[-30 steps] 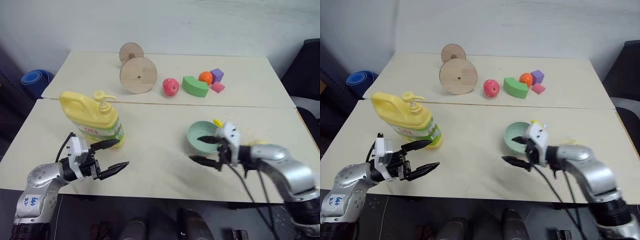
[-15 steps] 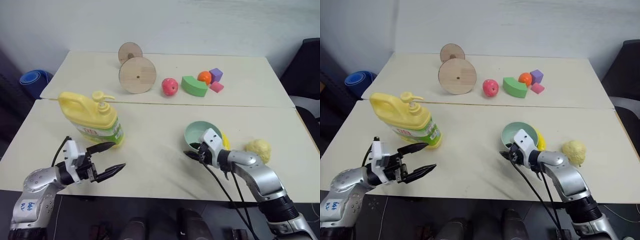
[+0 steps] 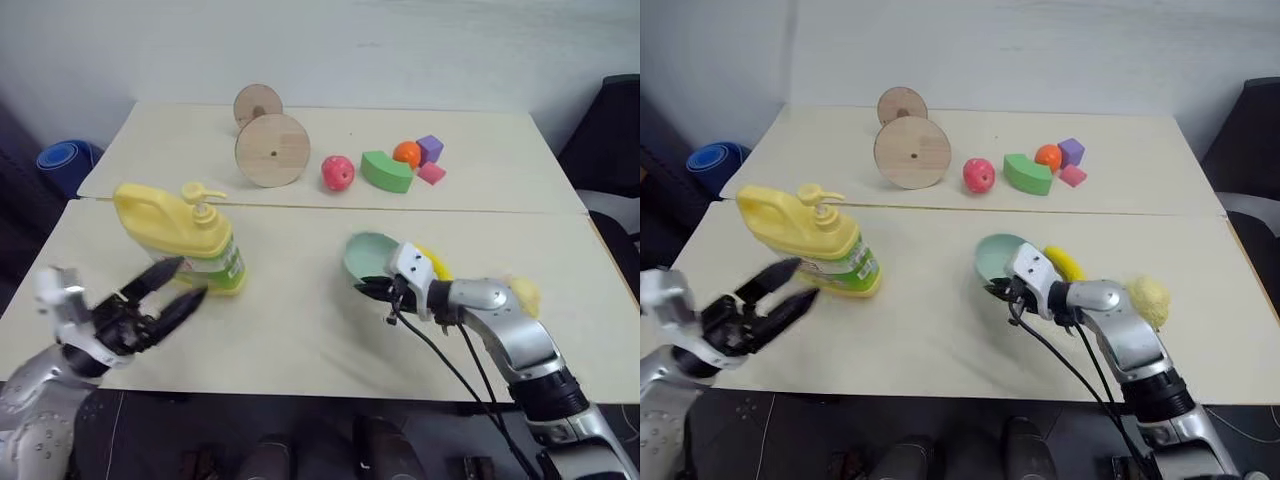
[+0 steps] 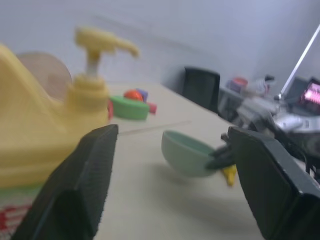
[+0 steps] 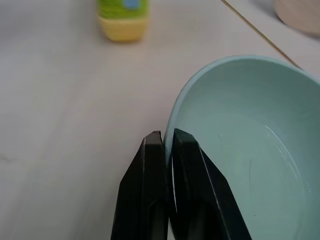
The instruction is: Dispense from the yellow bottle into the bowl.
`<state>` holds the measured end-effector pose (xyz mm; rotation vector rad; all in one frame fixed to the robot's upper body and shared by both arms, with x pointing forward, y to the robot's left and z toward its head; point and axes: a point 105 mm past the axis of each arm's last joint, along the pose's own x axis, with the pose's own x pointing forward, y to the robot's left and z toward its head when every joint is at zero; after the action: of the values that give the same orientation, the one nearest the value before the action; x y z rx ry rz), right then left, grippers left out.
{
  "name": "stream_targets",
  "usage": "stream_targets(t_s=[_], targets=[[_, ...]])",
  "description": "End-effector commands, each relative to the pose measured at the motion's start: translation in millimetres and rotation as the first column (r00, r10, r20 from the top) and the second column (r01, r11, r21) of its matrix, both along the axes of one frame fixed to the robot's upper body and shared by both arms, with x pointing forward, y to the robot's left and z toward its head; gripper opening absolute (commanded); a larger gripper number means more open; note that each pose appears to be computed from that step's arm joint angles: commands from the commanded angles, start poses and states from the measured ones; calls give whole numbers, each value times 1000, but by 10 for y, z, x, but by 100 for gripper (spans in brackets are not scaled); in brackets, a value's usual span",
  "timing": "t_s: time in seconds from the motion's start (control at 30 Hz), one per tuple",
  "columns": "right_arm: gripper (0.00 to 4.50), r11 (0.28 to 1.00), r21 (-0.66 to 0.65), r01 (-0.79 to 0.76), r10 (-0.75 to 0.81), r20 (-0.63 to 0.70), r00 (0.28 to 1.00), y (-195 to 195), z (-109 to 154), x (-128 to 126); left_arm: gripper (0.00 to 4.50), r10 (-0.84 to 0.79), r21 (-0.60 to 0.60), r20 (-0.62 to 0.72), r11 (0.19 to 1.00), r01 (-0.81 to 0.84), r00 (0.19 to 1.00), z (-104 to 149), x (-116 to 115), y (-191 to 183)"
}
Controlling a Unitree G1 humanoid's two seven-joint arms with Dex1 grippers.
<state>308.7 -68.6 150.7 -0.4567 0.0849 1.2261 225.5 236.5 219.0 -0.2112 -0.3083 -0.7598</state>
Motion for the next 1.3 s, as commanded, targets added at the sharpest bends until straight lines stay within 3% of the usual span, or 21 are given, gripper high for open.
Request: stream_targets(t_s=[0.03,0.17,0.3,0.67,1.03,1.3], targets=[[0,989,-24,-146,147,60,987,210,312,-117,240,51,-5,126,999,-51,991,422,-14,107],[0,961,-97,-258,264,55,963,469,516,-168,117,59,119,170,990,-80,984,610,207,162],[0,943,-228,-243,262,53,964,661,704,-88,2,12,205,185,977,-51,983,718,469,70],[0,924,-288,-251,300,140,944,940,1060,-75,2,-44,269,132,963,7,990,656,827,-148],[0,887,-369,-279,357,163,920,1066,1148,-67,2,-63,309,27,950,52,998,554,1000,-249],[0,866,-407,-291,381,160,910,1136,1158,-37,2,-31,356,-68,933,53,997,315,1082,-275]])
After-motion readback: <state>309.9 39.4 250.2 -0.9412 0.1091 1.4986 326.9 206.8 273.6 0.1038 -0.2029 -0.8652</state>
